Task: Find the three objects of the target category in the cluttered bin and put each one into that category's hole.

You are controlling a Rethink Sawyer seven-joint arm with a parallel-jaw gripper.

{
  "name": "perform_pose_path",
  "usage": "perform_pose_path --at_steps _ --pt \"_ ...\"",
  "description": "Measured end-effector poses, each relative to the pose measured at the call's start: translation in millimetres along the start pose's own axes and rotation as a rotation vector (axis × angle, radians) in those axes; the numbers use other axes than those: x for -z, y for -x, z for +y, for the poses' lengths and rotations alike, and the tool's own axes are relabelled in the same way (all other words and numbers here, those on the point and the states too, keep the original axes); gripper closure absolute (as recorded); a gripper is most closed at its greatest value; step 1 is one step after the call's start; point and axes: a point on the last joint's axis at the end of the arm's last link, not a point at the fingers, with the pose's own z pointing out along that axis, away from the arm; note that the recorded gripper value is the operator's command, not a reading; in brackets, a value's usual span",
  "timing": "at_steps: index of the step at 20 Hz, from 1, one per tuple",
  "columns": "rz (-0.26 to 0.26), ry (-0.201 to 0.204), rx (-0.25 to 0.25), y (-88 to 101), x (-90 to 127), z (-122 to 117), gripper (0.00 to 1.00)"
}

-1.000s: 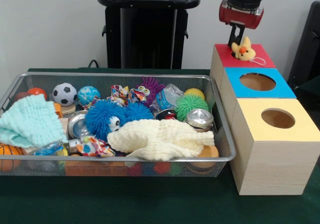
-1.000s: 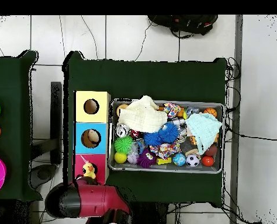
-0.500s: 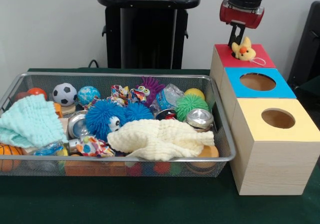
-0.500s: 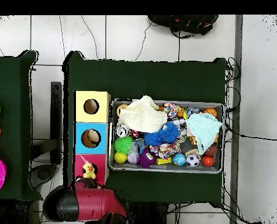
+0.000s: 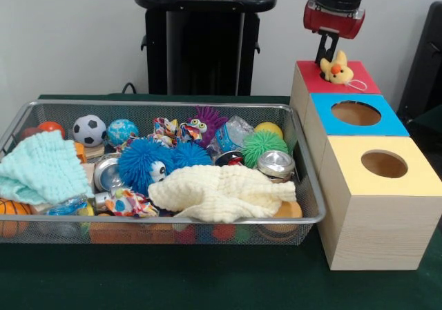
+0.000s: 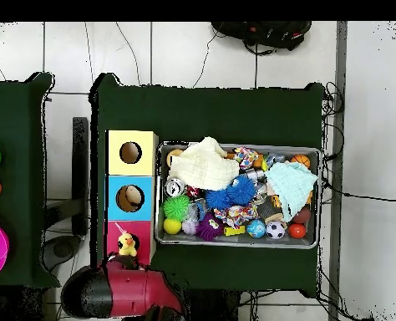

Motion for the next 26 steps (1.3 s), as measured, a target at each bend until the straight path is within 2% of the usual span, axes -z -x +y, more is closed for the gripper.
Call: perform_pose_path --at_steps 12,20,26 --pt "0.165 -0.041 -0.041 1.0 21 -15 1.00" --pt "0.171 -0.041 -0.040 14.6 22 -8 1.00" --pt "0.150 -0.041 -0.003 25.9 13 14 1.00"
